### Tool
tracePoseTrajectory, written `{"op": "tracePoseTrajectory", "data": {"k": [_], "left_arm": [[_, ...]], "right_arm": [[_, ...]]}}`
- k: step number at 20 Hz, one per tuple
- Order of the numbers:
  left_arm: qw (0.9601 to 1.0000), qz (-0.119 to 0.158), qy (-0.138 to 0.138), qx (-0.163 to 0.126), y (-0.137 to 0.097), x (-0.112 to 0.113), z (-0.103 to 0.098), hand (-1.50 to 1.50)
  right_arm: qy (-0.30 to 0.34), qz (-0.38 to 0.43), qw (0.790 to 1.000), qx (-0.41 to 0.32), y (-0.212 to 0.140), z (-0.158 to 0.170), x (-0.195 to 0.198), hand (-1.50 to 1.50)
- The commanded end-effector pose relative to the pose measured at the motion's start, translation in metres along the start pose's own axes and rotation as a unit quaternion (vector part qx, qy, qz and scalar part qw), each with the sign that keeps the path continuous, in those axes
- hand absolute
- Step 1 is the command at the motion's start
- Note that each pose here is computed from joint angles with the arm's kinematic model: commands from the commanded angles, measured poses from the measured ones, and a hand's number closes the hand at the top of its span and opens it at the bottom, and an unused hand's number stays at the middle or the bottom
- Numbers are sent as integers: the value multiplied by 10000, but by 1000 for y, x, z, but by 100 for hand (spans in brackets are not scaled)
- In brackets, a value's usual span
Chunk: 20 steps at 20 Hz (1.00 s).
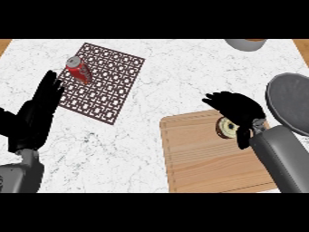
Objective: Pick the cupcake from the cutting board and place it in the pan
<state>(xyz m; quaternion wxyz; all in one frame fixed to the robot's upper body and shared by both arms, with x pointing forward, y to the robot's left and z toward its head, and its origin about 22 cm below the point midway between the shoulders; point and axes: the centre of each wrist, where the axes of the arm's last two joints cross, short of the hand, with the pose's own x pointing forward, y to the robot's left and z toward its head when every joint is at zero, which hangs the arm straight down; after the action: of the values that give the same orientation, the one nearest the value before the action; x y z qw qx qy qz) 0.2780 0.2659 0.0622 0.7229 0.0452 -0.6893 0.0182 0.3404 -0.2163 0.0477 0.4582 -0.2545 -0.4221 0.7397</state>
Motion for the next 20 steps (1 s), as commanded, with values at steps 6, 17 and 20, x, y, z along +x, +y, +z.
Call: {"op": "tracePoseTrajectory", "data": {"k": [6,17,20], "left_arm": [[10000,-1,-32,39,1,-7,0,0],[10000,-9,-27,-4,13,16,0,0],[10000,55,-19,2,-2,-13,4,0]], "right_arm": [[-451,100,9989,99,13,-27,11,150],[-787,-240,9963,-230,26,-28,5,150],[-754,-336,9955,-464,15,-29,20,150]]}}
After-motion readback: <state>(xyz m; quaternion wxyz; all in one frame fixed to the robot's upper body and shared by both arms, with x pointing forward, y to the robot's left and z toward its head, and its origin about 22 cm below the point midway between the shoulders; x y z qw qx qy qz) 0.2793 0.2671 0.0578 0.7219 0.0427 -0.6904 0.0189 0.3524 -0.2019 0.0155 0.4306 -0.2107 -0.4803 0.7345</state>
